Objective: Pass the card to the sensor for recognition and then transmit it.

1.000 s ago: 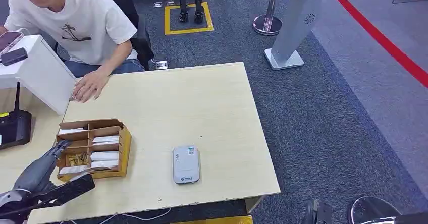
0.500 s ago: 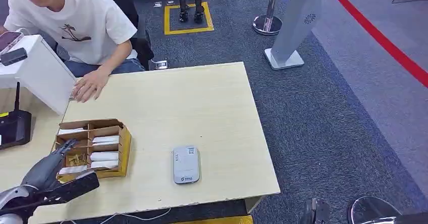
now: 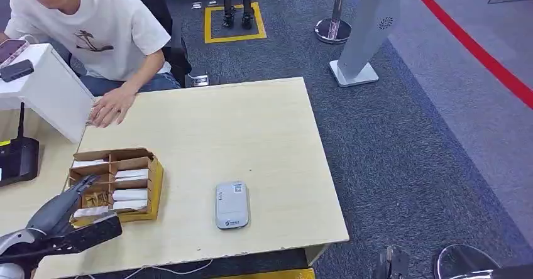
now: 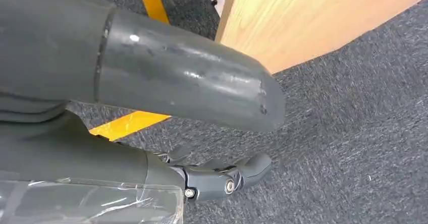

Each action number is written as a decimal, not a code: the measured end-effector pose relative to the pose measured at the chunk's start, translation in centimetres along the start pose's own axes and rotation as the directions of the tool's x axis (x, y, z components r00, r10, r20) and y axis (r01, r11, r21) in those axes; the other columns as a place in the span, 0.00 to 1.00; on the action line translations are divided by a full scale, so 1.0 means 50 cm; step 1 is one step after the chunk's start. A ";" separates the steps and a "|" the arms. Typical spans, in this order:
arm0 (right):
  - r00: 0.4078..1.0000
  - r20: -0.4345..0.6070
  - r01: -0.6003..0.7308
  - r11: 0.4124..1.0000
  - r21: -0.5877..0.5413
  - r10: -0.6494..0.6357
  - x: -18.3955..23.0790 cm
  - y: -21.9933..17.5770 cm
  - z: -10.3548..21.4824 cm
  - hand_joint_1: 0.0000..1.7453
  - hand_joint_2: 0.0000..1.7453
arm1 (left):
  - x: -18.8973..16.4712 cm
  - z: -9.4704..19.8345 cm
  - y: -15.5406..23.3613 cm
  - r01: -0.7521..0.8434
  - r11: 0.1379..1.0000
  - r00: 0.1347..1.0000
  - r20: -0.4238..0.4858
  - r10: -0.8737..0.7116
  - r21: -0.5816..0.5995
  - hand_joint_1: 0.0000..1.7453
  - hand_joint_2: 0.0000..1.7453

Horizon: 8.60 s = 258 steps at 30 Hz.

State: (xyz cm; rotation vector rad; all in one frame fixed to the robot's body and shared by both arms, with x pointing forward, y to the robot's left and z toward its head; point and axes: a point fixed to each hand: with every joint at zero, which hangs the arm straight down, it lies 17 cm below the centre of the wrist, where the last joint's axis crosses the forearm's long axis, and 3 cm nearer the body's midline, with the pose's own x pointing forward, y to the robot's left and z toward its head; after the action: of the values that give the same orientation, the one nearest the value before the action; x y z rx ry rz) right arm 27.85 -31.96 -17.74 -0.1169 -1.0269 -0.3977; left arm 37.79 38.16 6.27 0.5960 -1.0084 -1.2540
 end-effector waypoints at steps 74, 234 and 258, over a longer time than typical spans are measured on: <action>0.999 -0.033 -0.001 1.000 0.028 0.002 -0.035 0.014 0.024 0.00 0.00 | 0.005 0.019 0.090 0.048 0.991 0.999 0.007 -0.050 0.125 0.00 1.00; 0.998 -0.058 -0.019 0.999 0.033 0.021 -0.038 0.018 0.017 0.00 0.00 | -0.062 0.090 0.031 -0.145 0.989 0.989 -0.040 0.146 0.004 0.00 1.00; 0.998 -0.056 -0.037 0.997 0.062 0.041 -0.030 0.039 0.010 0.00 0.00 | 0.093 0.021 -0.003 -0.134 0.988 0.977 0.156 0.145 -0.078 0.00 1.00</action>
State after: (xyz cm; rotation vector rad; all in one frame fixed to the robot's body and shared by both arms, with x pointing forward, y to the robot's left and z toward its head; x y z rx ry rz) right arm 27.49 -29.63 -18.57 -0.0699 -0.9778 -0.3320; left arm 36.78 33.83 7.97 0.3693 -1.1185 -1.2204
